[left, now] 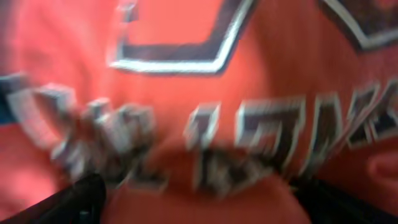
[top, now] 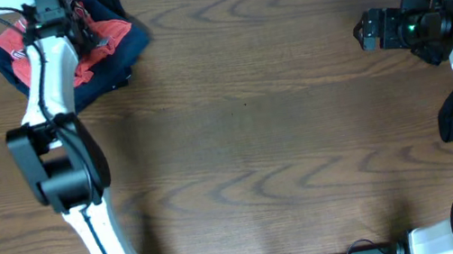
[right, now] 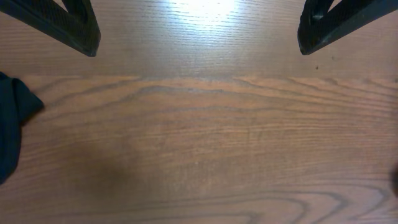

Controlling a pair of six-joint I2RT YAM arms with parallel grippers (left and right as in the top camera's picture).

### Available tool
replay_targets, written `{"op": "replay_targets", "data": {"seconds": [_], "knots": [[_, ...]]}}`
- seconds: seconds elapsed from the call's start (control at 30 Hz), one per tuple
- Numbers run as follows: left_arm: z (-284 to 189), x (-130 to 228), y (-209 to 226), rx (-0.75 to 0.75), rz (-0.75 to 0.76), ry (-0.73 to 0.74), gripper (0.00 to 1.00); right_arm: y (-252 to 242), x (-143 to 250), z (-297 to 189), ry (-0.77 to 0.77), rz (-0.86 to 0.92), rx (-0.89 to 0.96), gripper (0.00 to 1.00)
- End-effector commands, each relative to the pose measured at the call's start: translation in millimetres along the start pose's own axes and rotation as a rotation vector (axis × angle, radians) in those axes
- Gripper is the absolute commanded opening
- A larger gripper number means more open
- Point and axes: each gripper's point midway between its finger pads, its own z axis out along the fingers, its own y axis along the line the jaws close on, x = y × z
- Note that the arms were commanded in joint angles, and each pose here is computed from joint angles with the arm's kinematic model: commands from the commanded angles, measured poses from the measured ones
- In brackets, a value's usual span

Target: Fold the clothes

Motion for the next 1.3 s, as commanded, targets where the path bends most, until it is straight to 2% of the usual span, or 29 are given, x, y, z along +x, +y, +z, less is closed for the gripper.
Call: {"op": "replay_targets", "data": {"seconds": [0.0, 0.23, 0.43, 0.6, 0.83, 1.07, 1.27], "knots": [[-75, -39, 31, 0.003, -0.065, -0.096, 0.98, 10, -26, -23, -0.086, -0.076, -0.009, 0.99], [-185, -32, 57, 0.092, -0.062, -0.086, 0.98, 23, -57, -89, -0.247, -0.157, 0.035, 0.99], [-231, -17, 79, 0.087, -0.058, -0.072, 0.98, 45, -51, -169, -0.383, -0.19, 0.032, 0.99], [-238, -19, 81, 0.092, -0.063, -0.088, 0.98, 59, -31, -223, -0.478, -0.215, 0.03, 0.99], [-238, -19, 81, 0.091, -0.063, -0.087, 0.98, 71, -10, -269, -0.574, -0.239, 0.03, 0.99], [-238, -19, 81, 0.091, -0.063, -0.087, 0.98, 75, 6, -288, -0.602, -0.245, 0.031, 0.99], [-238, -19, 81, 0.091, -0.063, -0.087, 0.98, 72, 28, -279, -0.515, -0.224, 0.03, 0.99]]}}
